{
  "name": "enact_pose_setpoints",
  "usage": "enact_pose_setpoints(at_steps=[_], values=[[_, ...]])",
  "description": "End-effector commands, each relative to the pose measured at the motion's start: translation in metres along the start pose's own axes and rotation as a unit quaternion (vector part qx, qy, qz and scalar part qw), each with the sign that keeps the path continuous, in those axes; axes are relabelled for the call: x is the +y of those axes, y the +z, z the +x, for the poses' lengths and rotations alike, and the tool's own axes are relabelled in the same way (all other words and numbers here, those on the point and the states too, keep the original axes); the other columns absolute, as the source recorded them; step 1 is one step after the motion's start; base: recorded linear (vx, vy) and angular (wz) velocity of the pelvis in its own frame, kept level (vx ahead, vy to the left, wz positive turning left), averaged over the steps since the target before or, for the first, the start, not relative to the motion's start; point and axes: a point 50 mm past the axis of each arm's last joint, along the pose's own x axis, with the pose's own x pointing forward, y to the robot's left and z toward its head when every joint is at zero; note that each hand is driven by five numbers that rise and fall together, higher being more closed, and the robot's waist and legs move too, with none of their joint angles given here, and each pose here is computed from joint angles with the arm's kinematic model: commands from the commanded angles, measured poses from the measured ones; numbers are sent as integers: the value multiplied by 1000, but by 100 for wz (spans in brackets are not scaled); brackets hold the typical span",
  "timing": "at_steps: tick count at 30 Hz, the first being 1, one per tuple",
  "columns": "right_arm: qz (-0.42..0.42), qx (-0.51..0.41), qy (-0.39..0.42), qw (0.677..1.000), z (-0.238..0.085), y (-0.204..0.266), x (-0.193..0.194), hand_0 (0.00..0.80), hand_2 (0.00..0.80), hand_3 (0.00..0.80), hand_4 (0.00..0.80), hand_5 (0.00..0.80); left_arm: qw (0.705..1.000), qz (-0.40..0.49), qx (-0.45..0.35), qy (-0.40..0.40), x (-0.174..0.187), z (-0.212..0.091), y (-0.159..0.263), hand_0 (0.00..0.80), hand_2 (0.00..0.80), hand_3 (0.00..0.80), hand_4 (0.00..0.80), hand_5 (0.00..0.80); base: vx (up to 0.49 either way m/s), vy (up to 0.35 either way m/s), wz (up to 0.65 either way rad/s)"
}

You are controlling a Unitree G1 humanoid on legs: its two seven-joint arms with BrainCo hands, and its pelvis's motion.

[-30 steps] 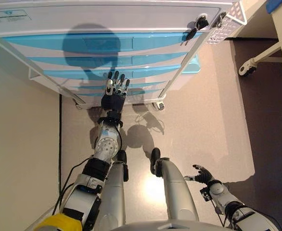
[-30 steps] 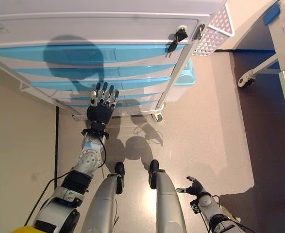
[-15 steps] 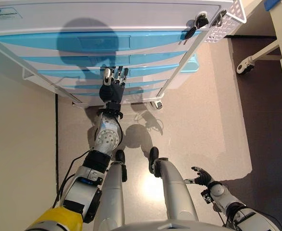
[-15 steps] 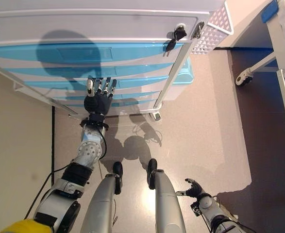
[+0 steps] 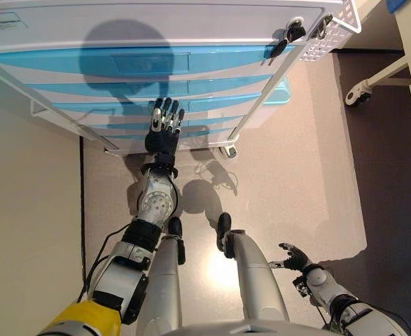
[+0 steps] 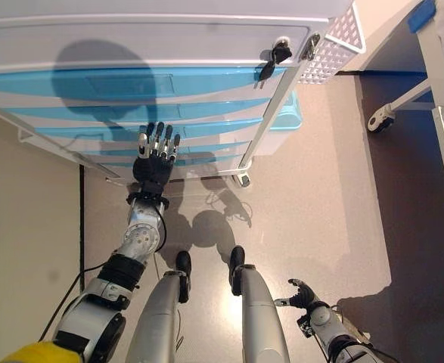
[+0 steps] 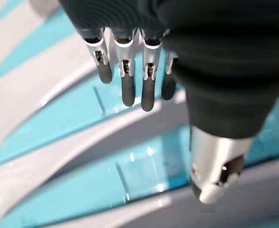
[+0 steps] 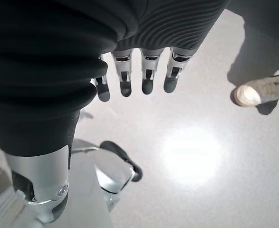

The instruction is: Open the drawer and pick up the medicine

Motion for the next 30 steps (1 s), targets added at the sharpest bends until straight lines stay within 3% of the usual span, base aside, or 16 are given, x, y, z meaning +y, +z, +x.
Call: enact_pose_setpoints(at_steps=[1,16,30], values=[[-26,7,-14,1000,-3,-10,-13,0,0,0,0,0,999,-2,-27,-31,-17,7,9,0,0,0,0,0,0,0,0],[-20,9,-27,999,-4,-11,-17,0,0,0,0,0,999,10,-33,35,6,6,10,0,0,0,0,0,3,8,-4],[-33,20,-20,999,-6,-19,-18,0,0,0,0,0,992,36,-118,13,-26,41,61,0,0,0,0,0,8,5,-5]])
